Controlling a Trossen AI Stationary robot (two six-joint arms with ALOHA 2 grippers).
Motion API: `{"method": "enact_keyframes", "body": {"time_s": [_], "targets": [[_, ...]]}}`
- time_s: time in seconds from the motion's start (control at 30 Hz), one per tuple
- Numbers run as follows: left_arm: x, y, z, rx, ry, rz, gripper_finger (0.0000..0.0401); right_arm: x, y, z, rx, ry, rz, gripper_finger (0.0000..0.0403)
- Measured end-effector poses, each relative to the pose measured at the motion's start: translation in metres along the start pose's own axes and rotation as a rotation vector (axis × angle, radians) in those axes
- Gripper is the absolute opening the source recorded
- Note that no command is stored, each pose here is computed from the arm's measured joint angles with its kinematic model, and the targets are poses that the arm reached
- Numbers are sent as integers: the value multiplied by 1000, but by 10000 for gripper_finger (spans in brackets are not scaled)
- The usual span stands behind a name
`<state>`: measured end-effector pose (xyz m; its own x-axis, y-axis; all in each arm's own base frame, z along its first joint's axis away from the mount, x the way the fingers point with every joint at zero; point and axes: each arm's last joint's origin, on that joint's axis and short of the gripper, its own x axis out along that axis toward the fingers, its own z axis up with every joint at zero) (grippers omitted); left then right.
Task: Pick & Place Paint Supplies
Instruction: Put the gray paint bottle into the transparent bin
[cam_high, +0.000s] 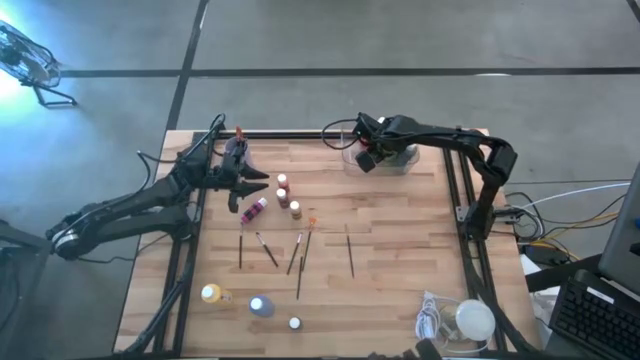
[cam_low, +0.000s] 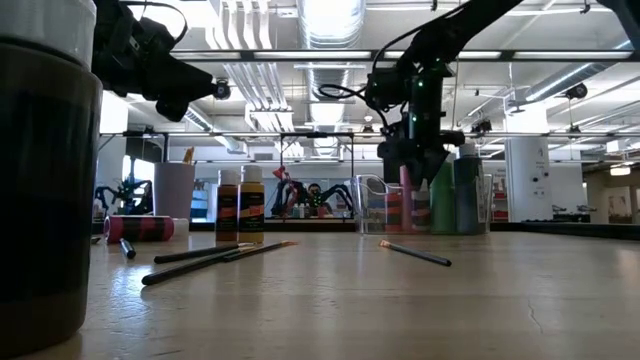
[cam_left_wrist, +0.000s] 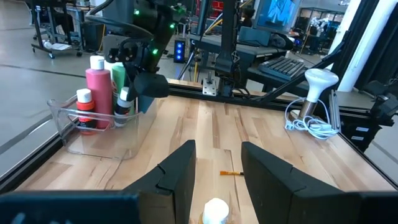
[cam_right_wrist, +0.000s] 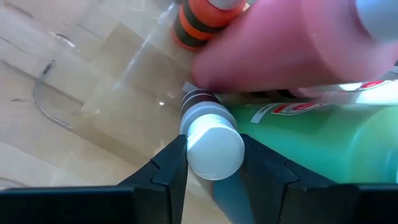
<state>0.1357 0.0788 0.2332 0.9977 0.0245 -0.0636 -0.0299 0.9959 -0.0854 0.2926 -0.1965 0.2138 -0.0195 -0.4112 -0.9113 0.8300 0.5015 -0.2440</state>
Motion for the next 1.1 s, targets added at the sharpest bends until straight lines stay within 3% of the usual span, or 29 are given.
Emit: {"method": "enact_keyframes", "body": {"time_s": [0.2, 0.5, 0.93, 1.1], "targets": [[0, 0, 0, 0, 0, 0, 135, 3, -1, 1, 11, 1, -4, 116], [0, 0, 0, 0, 1, 0, 135, 4, -1, 3, 22, -12, 2, 160], [0, 0, 0, 0, 0, 0, 135, 3, -1, 3, 15, -14, 3, 117], [0, 0, 0, 0, 0, 0, 135, 2, -2, 3, 17, -21, -10, 123]]}}
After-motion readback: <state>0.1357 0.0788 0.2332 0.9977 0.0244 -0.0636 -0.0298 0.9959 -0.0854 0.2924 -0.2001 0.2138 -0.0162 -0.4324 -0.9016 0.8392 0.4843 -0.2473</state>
